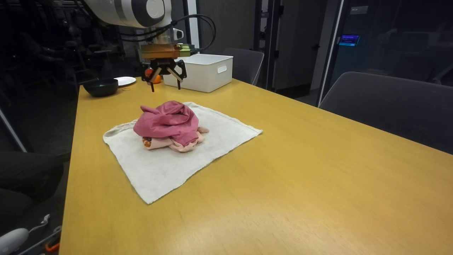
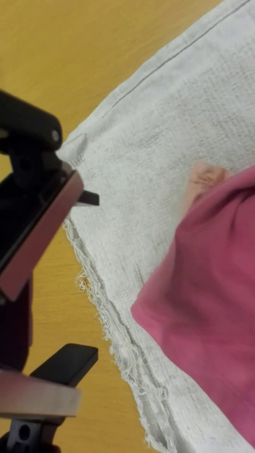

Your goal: Put the two t-shirts on the white towel then fold the towel into a triangle once.

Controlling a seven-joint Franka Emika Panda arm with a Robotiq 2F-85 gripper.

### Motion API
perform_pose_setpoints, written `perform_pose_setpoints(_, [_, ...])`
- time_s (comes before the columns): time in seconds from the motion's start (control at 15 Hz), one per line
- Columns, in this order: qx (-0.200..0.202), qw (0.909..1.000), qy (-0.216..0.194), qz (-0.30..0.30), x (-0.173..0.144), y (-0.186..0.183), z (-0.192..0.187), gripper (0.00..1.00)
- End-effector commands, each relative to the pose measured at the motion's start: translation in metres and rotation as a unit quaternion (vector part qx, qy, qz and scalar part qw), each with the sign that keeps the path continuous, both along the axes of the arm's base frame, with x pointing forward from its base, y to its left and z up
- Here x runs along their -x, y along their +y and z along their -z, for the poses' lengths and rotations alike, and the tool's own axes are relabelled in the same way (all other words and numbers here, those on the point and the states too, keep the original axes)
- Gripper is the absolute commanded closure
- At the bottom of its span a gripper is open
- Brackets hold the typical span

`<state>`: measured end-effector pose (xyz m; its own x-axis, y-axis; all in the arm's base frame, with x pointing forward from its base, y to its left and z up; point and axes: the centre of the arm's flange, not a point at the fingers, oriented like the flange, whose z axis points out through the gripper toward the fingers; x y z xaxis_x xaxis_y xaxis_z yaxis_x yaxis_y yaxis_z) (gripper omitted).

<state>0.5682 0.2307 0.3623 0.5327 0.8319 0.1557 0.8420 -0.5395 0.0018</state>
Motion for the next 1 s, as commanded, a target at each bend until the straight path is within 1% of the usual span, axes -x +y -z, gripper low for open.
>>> perform_pose_setpoints(0.0, [-0.023,0.9995,0.004,-0.022,-0.051,0.029,0.010,0.00])
perform_pose_setpoints(0.27, [-0.038,0.9986,0.023,-0.029,-0.081,0.045,0.035,0.00])
perform_pose_setpoints(0.4, [-0.036,0.9981,0.038,-0.031,-0.095,0.048,0.048,0.00])
perform_pose_setpoints(0.53, [-0.049,0.9960,0.070,-0.029,-0.106,0.047,0.057,0.00])
perform_pose_setpoints(0.6, [-0.030,0.9981,0.050,-0.021,-0.074,0.039,0.060,0.00])
perform_pose_setpoints(0.67, [-0.033,0.9975,0.059,-0.022,-0.080,0.039,0.064,0.00])
perform_pose_setpoints(0.87, [-0.037,0.9970,0.064,-0.021,-0.089,0.038,0.067,0.00])
perform_pose_setpoints(0.93, [-0.021,0.9983,0.052,-0.016,-0.086,0.038,0.075,0.00])
